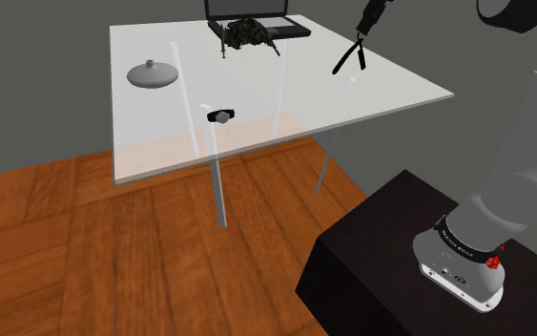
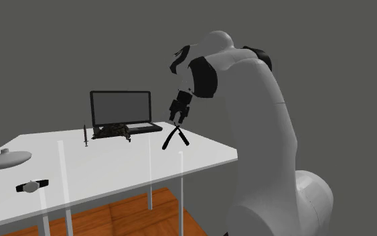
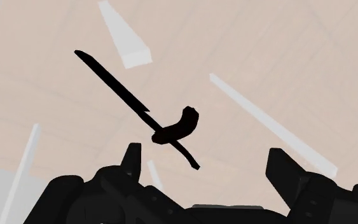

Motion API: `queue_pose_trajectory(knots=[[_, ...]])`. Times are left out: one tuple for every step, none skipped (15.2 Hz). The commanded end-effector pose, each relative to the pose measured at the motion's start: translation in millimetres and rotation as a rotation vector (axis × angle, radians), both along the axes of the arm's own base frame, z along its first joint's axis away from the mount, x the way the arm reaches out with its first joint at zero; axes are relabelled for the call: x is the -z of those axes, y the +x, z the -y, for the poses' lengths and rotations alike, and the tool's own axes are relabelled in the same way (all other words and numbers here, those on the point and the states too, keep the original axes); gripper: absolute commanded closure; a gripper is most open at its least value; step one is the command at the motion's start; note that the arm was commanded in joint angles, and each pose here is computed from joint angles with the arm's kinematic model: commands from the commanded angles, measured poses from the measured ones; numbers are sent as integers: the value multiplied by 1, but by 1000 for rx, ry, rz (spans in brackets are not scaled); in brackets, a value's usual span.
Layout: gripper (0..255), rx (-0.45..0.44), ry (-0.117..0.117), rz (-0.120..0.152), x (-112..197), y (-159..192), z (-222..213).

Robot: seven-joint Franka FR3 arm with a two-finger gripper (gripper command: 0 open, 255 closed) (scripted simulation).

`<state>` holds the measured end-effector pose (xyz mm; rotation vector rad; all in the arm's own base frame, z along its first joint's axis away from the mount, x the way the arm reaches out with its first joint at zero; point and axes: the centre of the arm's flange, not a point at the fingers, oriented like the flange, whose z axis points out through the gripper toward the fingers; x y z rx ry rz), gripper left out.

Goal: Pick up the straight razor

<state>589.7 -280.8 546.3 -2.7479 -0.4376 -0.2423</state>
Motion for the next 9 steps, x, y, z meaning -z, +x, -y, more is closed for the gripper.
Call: queue_pose_trajectory(knots=[[0, -27, 27, 8, 5, 16, 9], [0, -27, 27, 8, 10, 16, 9], [0, -27, 27, 8, 15, 16, 9], [0, -27, 27, 8, 21, 16, 9], [0, -27, 27, 8, 26, 16, 9], [0, -27, 27, 8, 31, 16, 9], [0, -27, 27, 8, 36, 16, 9], [0, -27, 27, 8, 45, 16, 9], [0, -27, 27, 8, 45, 16, 9]])
